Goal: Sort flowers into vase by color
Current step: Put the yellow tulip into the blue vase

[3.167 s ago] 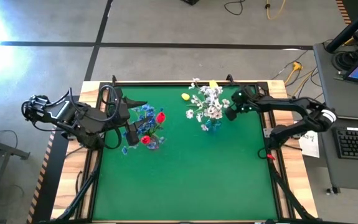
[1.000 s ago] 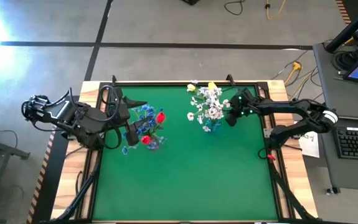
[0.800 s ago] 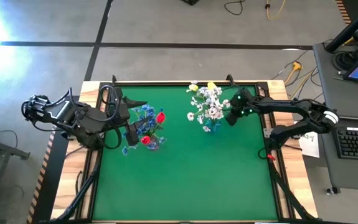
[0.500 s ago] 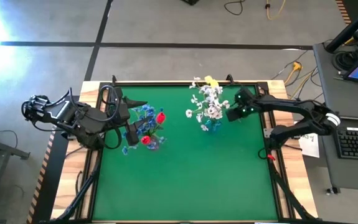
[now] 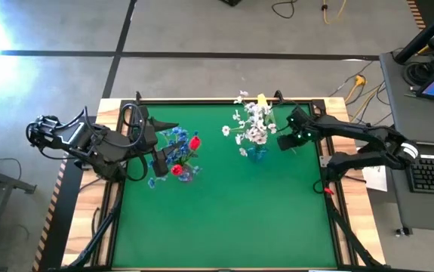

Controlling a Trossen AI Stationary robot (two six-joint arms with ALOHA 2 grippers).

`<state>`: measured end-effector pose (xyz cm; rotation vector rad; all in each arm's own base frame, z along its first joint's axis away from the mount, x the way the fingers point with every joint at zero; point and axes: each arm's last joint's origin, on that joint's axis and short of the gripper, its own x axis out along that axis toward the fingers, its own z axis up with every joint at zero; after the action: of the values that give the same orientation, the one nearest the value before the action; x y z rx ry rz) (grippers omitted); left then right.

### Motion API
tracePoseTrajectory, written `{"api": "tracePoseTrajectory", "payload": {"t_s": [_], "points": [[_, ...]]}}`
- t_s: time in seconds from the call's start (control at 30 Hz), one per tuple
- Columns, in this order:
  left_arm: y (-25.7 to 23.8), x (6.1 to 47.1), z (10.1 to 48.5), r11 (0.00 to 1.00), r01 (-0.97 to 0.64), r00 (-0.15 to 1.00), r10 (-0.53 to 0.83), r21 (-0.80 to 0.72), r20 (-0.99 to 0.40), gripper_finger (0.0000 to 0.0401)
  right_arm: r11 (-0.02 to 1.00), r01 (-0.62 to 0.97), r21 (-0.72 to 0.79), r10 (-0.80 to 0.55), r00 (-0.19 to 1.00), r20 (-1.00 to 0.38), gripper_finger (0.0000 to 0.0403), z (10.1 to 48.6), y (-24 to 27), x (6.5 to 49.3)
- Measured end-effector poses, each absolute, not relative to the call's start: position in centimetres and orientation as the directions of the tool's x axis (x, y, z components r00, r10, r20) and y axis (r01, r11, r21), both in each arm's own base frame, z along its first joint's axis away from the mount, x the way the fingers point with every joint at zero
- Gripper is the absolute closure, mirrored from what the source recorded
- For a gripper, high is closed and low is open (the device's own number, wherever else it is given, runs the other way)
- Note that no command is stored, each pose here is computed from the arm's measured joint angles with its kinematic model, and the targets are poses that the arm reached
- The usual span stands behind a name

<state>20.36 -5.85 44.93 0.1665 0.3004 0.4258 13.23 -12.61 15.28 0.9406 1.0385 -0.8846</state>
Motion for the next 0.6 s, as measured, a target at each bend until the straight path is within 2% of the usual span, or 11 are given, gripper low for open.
{"api": "tracePoseTrajectory", "payload": {"t_s": [0.27, 0.5, 0.6], "points": [[-5.8, 20.4, 44.9, 0.897, -0.378, 0.868, 0.429, 0.230, -0.251, 0.0177, 0.325, 0.917, 0.231, -0.153, 0.292, -0.944, 0.0377, 16.1, -12.2, 12.9], [-5.8, 20.4, 44.9, 0.895, -0.373, 0.868, 0.430, 0.244, -0.250, 0.0177, 0.340, 0.915, 0.216, -0.029, 0.240, -0.970, 0.0319, 15.8, -10.9, 12.7], [-5.9, 20.4, 45.0, 0.895, -0.373, 0.868, 0.430, 0.244, -0.250, 0.0177, 0.366, 0.910, 0.193, -0.081, 0.238, -0.968, 0.0287, 15.8, -10.8, 13.1]]}}
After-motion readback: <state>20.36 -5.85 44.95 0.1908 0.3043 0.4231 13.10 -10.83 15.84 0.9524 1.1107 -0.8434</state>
